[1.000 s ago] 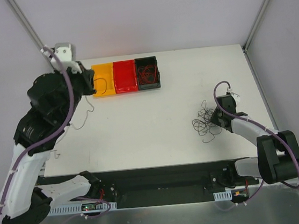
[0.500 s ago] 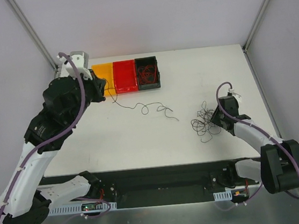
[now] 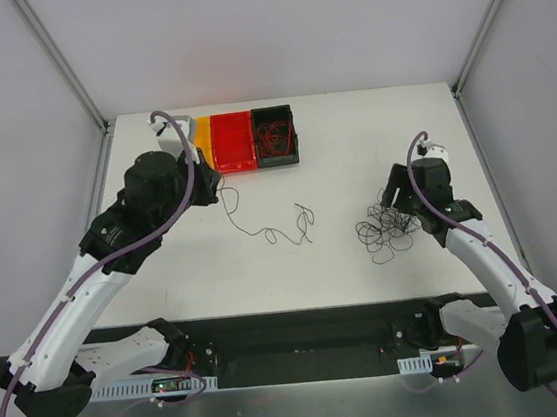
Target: Untangle the cables
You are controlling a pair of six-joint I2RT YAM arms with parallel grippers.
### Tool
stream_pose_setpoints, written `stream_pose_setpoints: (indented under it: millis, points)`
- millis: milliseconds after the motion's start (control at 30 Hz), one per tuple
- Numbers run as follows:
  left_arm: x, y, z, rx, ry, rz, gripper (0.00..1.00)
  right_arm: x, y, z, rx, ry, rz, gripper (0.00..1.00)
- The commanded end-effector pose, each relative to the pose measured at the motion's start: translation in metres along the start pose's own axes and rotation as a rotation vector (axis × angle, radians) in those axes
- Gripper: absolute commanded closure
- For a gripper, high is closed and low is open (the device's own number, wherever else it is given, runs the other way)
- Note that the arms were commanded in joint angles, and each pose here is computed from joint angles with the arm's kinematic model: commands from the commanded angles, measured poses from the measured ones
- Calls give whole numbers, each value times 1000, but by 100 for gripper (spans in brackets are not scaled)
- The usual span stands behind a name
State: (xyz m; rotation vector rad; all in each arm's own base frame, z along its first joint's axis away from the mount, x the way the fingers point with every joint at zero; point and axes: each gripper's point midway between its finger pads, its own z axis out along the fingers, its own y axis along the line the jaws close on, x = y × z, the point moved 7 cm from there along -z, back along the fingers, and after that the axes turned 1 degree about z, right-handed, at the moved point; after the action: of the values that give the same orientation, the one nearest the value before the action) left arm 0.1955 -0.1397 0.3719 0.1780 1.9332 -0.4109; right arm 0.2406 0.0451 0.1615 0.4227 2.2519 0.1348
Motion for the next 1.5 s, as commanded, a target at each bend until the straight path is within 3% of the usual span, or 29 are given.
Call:
stream_pose_setpoints:
  millis: [0, 133, 367, 633, 700, 833, 1067, 1200, 1467]
  points:
    - [22, -27, 39, 138, 106, -70, 100, -13, 25, -19, -124, -39, -133, 25]
    - [40, -48, 89, 196, 226, -84, 100, 1, 40, -7, -239, -14, -143, 24]
    - [87, -82, 175, 288, 481, -88, 100, 29, 42, 21, -287, 83, -118, 23]
    - [142, -102, 229, 270, 609, -9, 98, 33, 36, 22, -321, 55, -82, 23]
    - [149, -100, 230, 260, 627, -7, 91, 34, 33, 22, -322, 58, -71, 23]
    - [154, -96, 229, 254, 635, 23, 67, 31, 31, 19, -333, 41, -58, 23]
    - [148, -86, 197, 261, 627, 34, 13, 32, 33, 16, -352, 28, -69, 23]
    - [139, -75, 165, 263, 586, 50, 1, 29, 37, 10, -330, -23, -130, 23]
    - [96, -58, 107, 299, 426, 75, 1, 14, 58, -9, -231, -66, -306, 22]
